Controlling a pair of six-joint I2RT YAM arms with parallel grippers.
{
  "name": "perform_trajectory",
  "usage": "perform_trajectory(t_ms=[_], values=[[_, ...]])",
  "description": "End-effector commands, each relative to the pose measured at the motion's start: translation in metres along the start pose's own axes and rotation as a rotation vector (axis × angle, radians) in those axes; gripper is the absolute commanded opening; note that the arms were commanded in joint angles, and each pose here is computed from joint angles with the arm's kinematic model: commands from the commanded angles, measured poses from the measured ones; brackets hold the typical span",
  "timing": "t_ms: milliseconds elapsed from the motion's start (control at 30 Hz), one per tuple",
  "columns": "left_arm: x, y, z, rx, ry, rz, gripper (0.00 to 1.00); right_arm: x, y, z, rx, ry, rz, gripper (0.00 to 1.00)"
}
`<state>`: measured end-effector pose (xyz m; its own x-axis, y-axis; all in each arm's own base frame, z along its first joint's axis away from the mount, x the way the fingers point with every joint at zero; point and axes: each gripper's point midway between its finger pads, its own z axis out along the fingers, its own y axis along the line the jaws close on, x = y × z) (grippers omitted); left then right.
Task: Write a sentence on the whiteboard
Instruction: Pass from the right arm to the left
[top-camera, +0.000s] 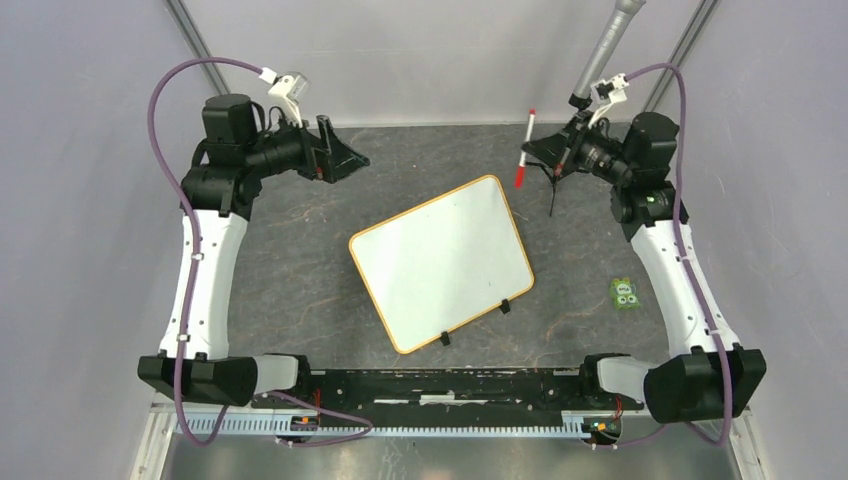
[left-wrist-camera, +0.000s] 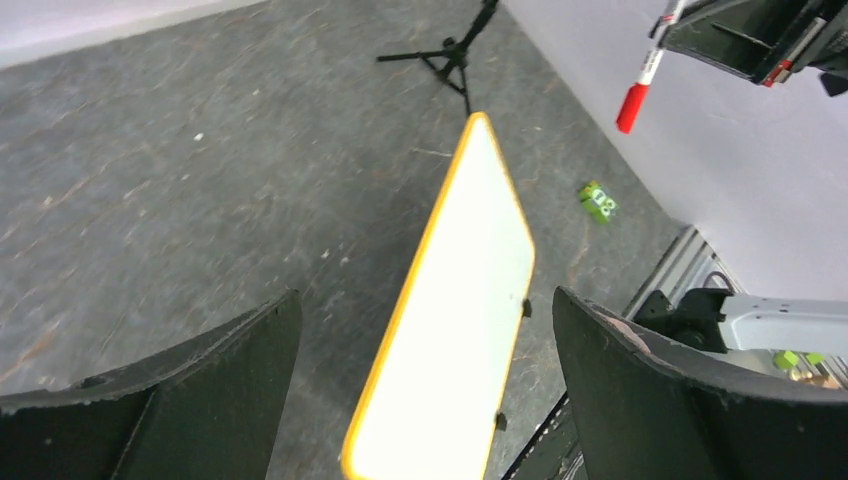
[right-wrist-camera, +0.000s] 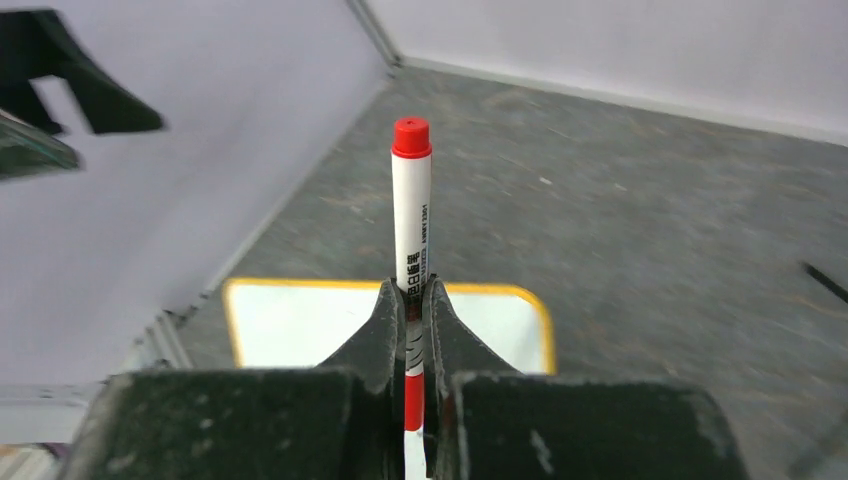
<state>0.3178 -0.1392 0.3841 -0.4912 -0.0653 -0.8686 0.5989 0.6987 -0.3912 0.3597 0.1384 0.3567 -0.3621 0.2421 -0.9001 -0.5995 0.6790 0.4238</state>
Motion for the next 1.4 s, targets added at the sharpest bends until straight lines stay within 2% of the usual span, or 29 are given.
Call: perform_trajectory(t_ms=[0,167,400,600,867,1100,1300,1367], values=[[-0.026,-0.043,0.005,0.130,-0.115,0.043,1.00,-0.060,0.061,0.012,-0.099,-0.176,0.053,0.00],[-0.036,-0.070,0.029,0.134,-0.177,0.130,1.00,-0.045,0.041,0.033,0.068,-0.115,0.303,0.00],[-0.027,-0.095,0.076,0.145,-0.143,0.111,0.95,-0.026,0.043,0.044,0.142,-0.104,0.414,0.00],[-0.006,-0.128,0.113,0.309,-0.058,-0.017,0.89,-0.020,0.051,0.048,0.137,-0.104,0.430,0.00],[0.016,-0.160,0.141,0.383,0.010,0.007,0.83,-0.015,0.062,0.048,0.110,-0.095,0.433,0.00],[0.025,-0.158,0.161,0.346,0.038,0.001,0.73,-0.013,0.068,0.049,0.083,-0.090,0.440,0.00],[0.032,-0.148,0.171,0.301,0.062,0.007,0.61,-0.008,0.071,0.051,0.072,-0.078,0.441,0.00],[0.033,-0.145,0.172,0.290,0.063,0.011,0.54,-0.007,0.073,0.052,0.064,-0.074,0.440,0.00]])
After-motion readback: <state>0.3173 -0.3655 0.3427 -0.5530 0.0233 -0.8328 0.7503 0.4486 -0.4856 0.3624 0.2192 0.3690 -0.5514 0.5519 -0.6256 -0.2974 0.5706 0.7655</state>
